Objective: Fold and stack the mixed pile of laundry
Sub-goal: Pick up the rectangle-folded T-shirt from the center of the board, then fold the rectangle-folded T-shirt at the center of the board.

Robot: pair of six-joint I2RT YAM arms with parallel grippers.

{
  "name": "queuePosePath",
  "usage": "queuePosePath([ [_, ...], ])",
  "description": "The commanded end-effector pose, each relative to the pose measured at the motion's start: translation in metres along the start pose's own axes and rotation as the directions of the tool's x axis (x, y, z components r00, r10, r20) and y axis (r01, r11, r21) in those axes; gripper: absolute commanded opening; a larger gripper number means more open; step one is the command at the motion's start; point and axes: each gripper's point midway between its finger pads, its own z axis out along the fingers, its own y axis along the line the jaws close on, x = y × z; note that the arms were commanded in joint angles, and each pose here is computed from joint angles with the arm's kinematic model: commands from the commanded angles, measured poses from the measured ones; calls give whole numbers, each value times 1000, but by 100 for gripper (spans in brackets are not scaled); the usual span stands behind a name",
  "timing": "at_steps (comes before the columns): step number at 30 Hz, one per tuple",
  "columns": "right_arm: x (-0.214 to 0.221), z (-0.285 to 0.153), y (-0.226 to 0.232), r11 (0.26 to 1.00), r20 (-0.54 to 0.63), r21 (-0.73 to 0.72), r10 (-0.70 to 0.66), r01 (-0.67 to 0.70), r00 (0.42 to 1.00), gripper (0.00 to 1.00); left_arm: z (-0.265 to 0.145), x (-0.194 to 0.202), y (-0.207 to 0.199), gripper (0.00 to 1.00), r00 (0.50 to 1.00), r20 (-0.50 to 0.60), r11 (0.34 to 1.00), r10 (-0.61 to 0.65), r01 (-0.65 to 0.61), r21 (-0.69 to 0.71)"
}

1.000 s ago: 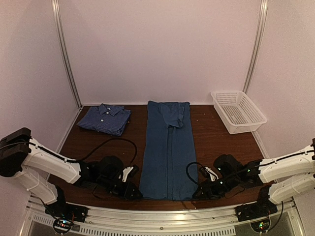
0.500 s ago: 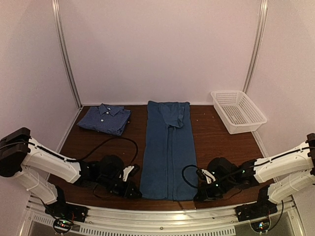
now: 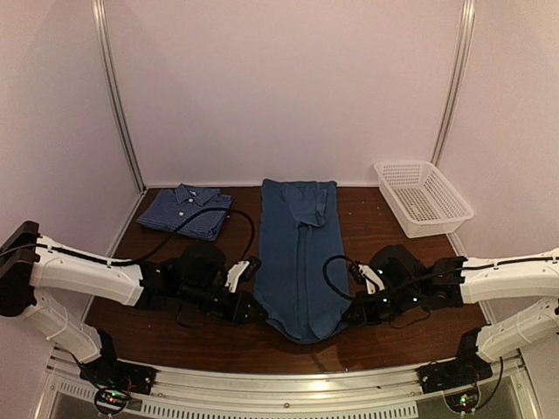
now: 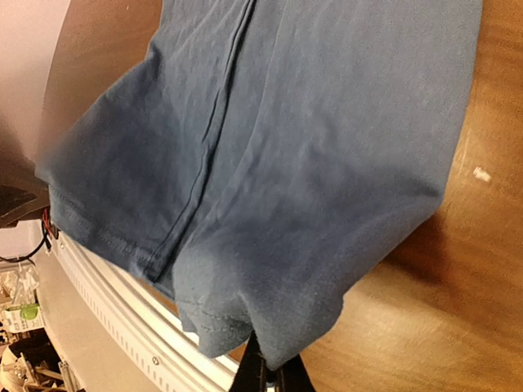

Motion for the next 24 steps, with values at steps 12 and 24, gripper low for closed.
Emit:
queuePosePath([
  [12,-159,-7,-28,983,183,124,-155,133,971,0,13,-140,47,0,984,148,993,101,-91,-69],
  [24,-270,23,-64,989,261,96,-131,109,956,0,15,-241,120,0,963,242,982,116,-74,-175],
])
